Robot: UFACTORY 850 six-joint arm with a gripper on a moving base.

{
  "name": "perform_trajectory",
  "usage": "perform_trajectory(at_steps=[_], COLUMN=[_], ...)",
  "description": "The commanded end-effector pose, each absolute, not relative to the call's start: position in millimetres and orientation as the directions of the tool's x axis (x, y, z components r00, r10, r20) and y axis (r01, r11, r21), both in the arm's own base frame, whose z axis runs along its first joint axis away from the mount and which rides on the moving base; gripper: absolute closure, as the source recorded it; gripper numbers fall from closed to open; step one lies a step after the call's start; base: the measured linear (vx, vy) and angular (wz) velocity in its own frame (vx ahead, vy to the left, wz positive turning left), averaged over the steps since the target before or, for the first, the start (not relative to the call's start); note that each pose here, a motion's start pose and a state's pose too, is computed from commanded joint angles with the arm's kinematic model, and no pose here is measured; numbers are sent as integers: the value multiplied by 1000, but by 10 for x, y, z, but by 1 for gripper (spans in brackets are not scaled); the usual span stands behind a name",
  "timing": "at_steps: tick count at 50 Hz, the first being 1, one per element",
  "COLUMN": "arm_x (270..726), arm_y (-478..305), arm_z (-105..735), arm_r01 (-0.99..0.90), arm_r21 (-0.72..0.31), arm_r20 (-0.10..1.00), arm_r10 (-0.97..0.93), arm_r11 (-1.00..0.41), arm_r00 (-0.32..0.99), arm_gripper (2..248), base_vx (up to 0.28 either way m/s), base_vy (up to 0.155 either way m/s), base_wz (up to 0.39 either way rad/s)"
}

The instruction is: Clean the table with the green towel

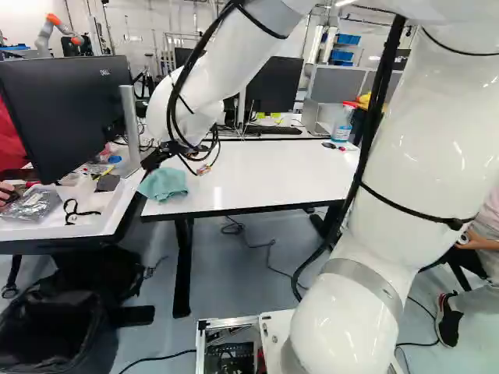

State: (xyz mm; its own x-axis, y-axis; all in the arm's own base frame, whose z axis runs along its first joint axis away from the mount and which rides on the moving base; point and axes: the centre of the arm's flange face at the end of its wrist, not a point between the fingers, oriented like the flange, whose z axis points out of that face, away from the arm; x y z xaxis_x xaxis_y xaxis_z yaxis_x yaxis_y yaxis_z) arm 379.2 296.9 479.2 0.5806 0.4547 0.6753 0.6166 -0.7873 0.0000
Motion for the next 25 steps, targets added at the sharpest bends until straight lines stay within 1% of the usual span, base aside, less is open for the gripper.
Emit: perform_trajectory(at_steps=[25], arm_x=[3754], arm_y=[2528], arm_z=[4787], arm_r01=[559], arm_r21=[0], arm_r20=[674], arm_r10=[413], arm_r11=[-829], arm_r00=[613], arm_gripper=[3], base_vx=[0], base_vy=[0], base_wz=[0])
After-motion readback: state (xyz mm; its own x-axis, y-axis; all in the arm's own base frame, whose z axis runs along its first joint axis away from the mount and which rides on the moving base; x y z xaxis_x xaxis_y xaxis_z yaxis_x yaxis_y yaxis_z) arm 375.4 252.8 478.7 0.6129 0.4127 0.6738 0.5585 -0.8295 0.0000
